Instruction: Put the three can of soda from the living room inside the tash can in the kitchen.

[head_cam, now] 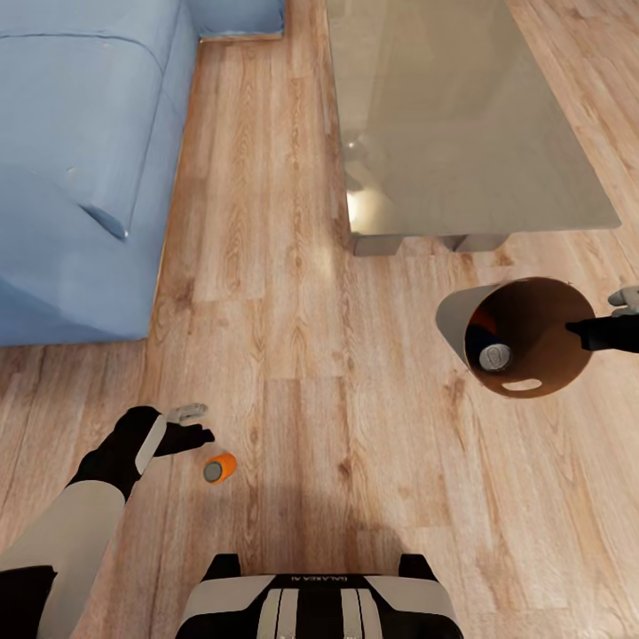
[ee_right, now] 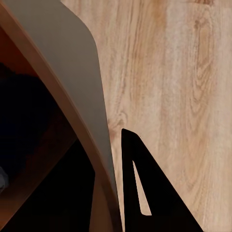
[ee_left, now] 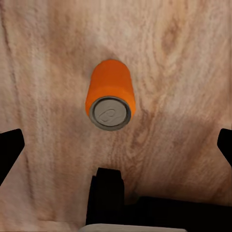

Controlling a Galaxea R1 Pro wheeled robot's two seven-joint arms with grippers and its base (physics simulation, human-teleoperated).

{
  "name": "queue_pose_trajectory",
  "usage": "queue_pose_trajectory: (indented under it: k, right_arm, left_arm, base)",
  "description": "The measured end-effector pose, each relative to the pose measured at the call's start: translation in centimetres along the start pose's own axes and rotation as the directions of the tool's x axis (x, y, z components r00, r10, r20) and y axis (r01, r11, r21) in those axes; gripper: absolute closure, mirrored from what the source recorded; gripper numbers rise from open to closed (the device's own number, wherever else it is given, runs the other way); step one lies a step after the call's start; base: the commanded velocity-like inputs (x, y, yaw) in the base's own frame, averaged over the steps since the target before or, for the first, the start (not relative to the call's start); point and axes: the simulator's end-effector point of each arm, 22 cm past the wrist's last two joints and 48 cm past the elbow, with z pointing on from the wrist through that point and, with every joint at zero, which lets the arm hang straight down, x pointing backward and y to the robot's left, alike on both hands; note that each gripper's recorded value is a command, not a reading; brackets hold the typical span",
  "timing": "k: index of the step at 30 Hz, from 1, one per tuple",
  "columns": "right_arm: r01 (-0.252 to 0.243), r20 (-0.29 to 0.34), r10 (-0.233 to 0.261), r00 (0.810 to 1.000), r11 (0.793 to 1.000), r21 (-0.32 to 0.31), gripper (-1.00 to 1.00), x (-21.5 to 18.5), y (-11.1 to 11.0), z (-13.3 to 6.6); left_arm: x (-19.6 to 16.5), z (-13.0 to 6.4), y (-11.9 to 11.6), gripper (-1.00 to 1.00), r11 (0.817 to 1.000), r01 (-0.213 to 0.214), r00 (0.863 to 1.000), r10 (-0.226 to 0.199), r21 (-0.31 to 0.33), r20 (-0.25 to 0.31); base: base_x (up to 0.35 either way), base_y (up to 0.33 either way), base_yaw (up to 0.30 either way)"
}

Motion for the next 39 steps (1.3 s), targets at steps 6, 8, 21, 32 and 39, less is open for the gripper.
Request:
queue_pose_trajectory:
  k: [6, 8, 21, 32, 39]
  right_arm:
    - [0.016, -0.018, -0.016, 1.000, 1.000, -0.017, 1.00, 1.2, 1.1, 1.7]
    - [0.020, -0.022, -0.020, 1.000, 1.000, -0.015, 1.00, 1.6, 1.1, 2.2]
    - [0.031, -0.036, -0.032, 0.999, 0.999, -0.016, 1.00, 3.6, 1.7, 5.2]
    - [0.034, -0.052, -0.035, 0.998, 0.999, -0.015, 1.00, 5.6, 2.0, 7.8]
    - [0.032, -0.067, -0.034, 0.997, 0.999, -0.020, 1.00, 7.2, 2.4, 9.6]
  left_arm:
    - [0.6, 1.8, -1.3, -1.00, 0.999, -0.036, 0.999, 0.037, 0.033, -0.018]
    - [0.8, 2.4, -1.8, -1.00, 0.998, -0.047, 0.999, 0.049, 0.047, -0.023]
    - [1.7, 6.1, -1.9, -1.00, 0.996, -0.067, 0.996, 0.070, 0.058, -0.047]
    - [2.0, 9.1, -1.1, -1.00, 0.997, -0.053, 0.997, 0.056, 0.052, -0.054]
    - [2.3, 11.1, -0.9, -1.00, 0.997, -0.052, 0.996, 0.056, 0.050, -0.063]
  base:
    - [0.000, 0.000, 0.000]
    - [0.000, 0.000, 0.000]
    - [0.000, 0.000, 0.000]
    - [0.000, 0.000, 0.000]
    - [0.000, 0.000, 0.000]
